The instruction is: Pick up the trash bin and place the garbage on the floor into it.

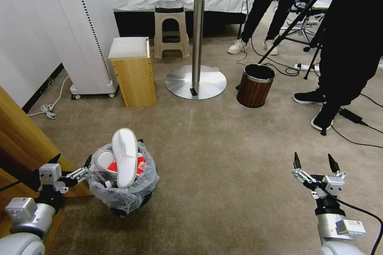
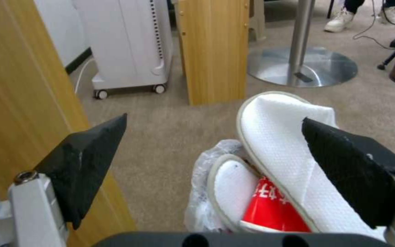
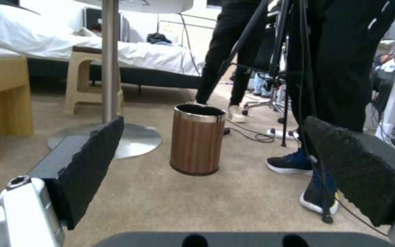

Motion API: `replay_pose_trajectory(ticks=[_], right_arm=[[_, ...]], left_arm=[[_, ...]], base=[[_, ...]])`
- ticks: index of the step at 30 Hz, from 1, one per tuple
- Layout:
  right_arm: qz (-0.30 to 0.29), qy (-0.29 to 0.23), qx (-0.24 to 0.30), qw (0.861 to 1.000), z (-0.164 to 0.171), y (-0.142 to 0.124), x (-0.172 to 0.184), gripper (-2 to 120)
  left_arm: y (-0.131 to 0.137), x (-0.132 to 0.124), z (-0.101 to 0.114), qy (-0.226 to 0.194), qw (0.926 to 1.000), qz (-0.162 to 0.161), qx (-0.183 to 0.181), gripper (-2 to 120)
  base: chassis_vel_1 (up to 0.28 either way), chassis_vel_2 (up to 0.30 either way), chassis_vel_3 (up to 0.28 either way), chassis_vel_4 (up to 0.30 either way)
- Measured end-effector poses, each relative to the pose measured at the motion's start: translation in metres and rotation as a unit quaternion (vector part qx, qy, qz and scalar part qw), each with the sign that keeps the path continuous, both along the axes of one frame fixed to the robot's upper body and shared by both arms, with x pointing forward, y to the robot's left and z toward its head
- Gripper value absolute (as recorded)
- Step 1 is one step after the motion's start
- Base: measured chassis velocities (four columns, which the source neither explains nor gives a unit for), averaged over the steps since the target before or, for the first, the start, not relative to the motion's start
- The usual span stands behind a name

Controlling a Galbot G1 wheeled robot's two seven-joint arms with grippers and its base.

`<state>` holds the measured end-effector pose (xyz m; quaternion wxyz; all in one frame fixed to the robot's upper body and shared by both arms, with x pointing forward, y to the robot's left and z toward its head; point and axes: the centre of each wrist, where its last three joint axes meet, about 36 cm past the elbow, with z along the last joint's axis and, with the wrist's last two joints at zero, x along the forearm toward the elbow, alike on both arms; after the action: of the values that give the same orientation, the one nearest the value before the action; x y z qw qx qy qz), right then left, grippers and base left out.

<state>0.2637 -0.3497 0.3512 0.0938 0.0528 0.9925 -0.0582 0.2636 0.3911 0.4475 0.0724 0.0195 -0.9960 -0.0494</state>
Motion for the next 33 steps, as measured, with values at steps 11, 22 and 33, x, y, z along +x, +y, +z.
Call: replay_pose_trajectory(ticks=[11, 22, 33], right_arm=[[0.004, -0.004, -0.01, 1.0, -0.017, 0.001, 0.002, 100], [0.004, -0.004, -0.011, 1.0, -0.017, 0.001, 0.003, 100], [0.004, -0.004, -0.01, 1.0, -0.017, 0.0, 0.003, 100]], left_arm=[[0.013, 0.002, -0.007, -0.001, 0.9999, 0.01, -0.011, 100], [0.013, 0.002, -0.006, -0.001, 0.9999, 0.011, -0.013, 100], [0.013, 0.002, -0.006, 0.0, 0.9998, 0.012, -0.013, 100]], base=[[0.0, 0.0, 0.0, 0.0], [0.0, 0.0, 0.0, 0.0], [0.0, 0.0, 0.0, 0.0]])
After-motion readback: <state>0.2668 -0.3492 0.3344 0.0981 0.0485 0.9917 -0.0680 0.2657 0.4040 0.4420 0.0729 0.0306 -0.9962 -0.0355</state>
